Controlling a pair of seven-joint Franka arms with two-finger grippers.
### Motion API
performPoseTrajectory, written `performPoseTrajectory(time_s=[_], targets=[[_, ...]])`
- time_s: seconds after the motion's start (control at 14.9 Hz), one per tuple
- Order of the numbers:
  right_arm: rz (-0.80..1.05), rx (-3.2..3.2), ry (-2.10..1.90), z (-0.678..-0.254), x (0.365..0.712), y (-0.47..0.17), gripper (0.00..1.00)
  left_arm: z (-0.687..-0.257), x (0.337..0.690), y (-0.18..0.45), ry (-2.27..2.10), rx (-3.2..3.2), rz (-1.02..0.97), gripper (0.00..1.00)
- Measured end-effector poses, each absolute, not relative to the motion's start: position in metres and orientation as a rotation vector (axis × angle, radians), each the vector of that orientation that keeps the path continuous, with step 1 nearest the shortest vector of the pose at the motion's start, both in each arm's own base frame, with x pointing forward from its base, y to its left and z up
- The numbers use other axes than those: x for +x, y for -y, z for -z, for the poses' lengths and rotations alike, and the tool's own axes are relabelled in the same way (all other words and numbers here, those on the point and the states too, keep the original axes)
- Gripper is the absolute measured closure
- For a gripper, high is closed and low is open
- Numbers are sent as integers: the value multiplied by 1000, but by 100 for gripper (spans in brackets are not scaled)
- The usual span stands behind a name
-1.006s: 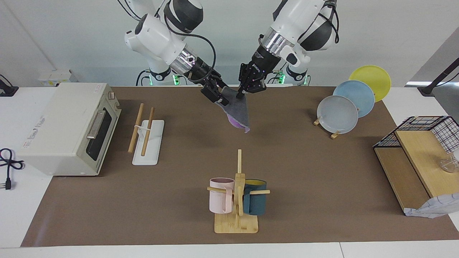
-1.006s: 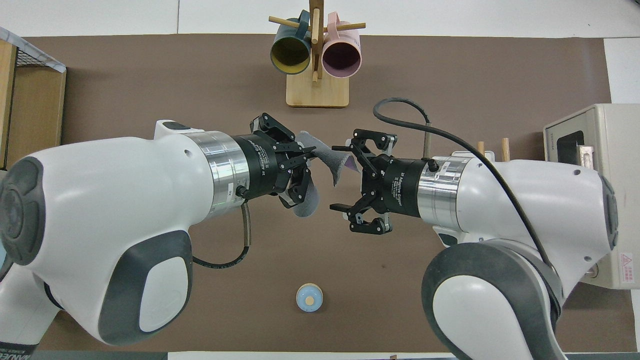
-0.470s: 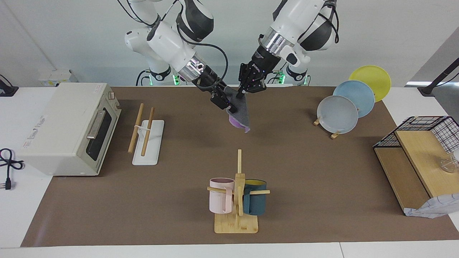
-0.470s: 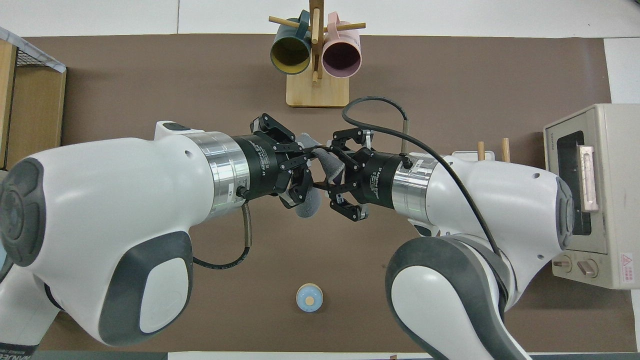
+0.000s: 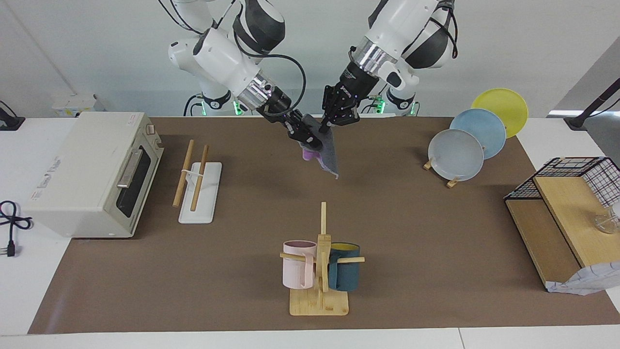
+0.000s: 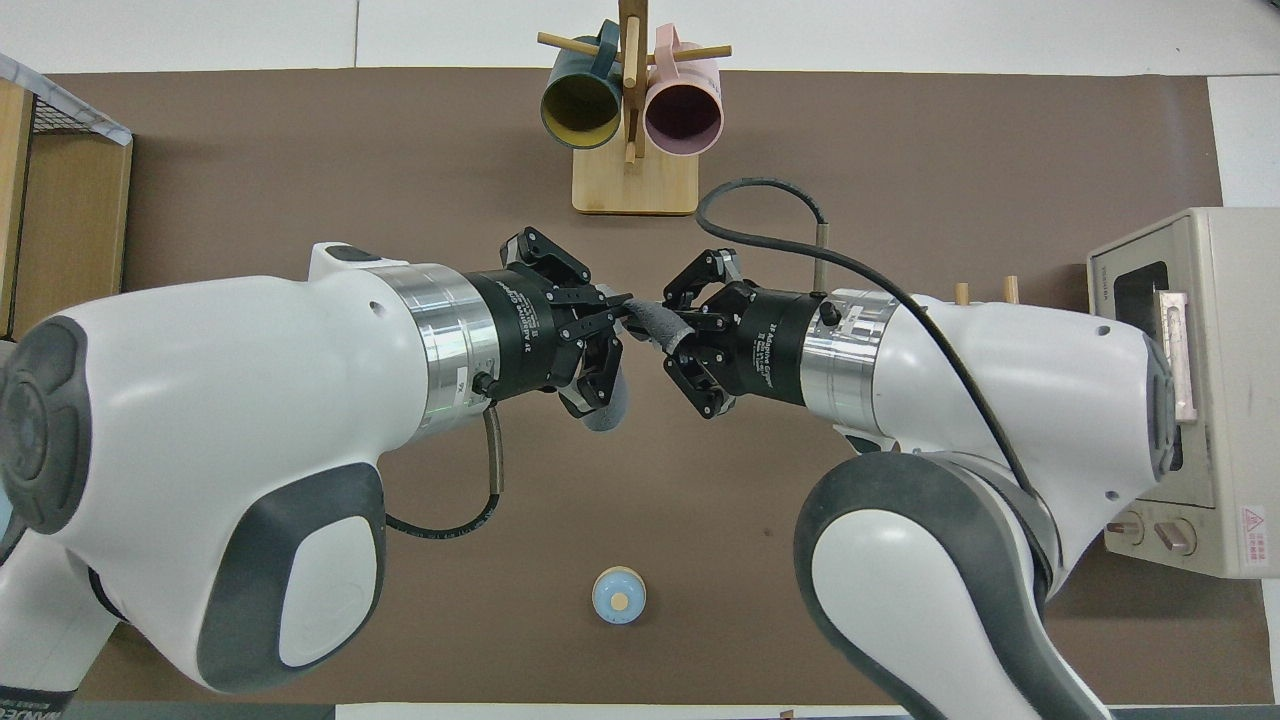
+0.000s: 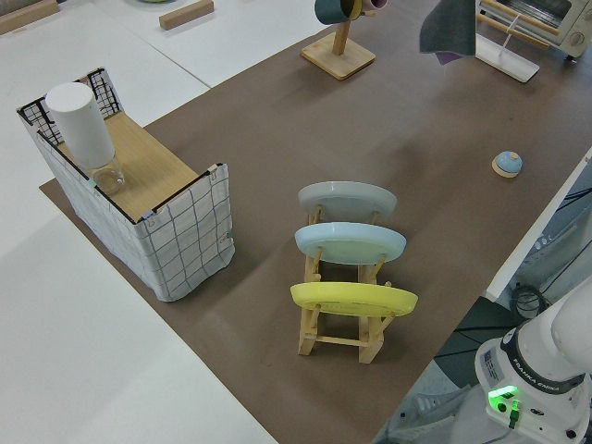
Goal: Fold towel and hang on rack
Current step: 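Grasp the towel with the right gripper while the left gripper releases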
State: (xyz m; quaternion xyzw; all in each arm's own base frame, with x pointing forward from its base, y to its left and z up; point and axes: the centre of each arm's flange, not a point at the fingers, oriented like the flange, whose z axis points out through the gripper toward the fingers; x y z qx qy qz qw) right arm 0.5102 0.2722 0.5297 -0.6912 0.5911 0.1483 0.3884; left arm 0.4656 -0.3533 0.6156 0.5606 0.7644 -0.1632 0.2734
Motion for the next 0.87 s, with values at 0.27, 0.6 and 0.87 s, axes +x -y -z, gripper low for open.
performPoseTrajectory(time_s=[0.27,0.6,0.87], targets=[[-368,-1807,-1443,-534,518,-260,97,-616,464,355,-2053,1513,439,83],[-332,-2120,-1202,-525,508,-263,97,-617,464,355,-2043,1518,429,28],[-323,-2562,-986,-506,498,-224,97,-611,470,346,-2012,1572,352,0]])
